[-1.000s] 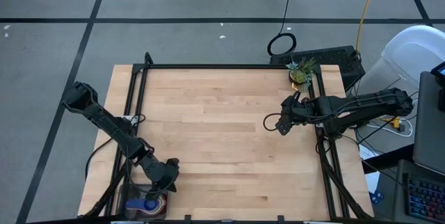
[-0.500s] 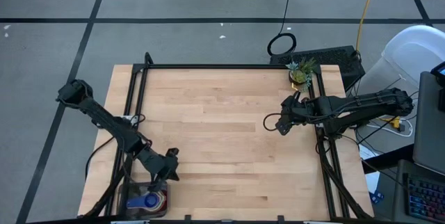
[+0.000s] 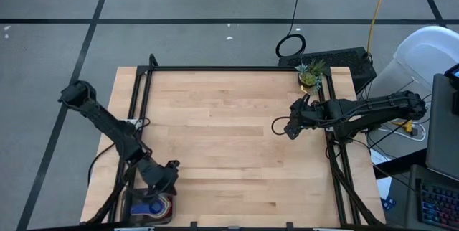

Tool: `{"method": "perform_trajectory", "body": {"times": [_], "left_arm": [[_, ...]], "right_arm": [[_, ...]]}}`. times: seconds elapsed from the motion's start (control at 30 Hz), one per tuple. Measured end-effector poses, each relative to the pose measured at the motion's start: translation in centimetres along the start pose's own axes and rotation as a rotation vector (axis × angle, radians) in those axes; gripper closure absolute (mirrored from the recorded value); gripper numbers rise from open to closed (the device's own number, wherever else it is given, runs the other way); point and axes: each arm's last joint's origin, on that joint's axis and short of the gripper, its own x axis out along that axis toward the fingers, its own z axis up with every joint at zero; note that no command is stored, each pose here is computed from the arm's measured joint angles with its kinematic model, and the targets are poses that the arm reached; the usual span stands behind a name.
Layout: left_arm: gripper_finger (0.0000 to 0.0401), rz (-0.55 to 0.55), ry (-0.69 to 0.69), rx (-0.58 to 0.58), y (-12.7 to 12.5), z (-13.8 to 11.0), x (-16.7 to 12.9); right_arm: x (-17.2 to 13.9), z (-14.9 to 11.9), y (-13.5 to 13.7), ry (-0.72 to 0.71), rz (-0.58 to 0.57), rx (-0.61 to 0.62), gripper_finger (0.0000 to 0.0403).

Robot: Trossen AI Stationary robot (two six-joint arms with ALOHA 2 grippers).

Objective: Nest measuring cups in basket
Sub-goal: Adjust the black bin

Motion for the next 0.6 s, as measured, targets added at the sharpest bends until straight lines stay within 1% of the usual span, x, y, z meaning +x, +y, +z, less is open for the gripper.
{"method": "perform_trajectory", "body": {"times": [0.33, 0.43, 0.6], "left_arm": [[0.0391, -0.092, 0.048, -0.058, -2.9, -1.7, 0.0], [0.0391, -0.076, 0.040, -0.056, -3.1, -1.9, 0.0], [0.0391, -0.069, -0.019, -0.027, -3.0, -1.3, -0.2]], "right_arm": [[0.0, 0.0, 0.0, 0.000, 0.000, 0.000, 0.0149], [0.0, 0.0, 0.0, 0.000, 0.000, -0.001, 0.0149], [0.0, 0.0, 0.0, 0.000, 0.000, -0.001, 0.0149]]}}
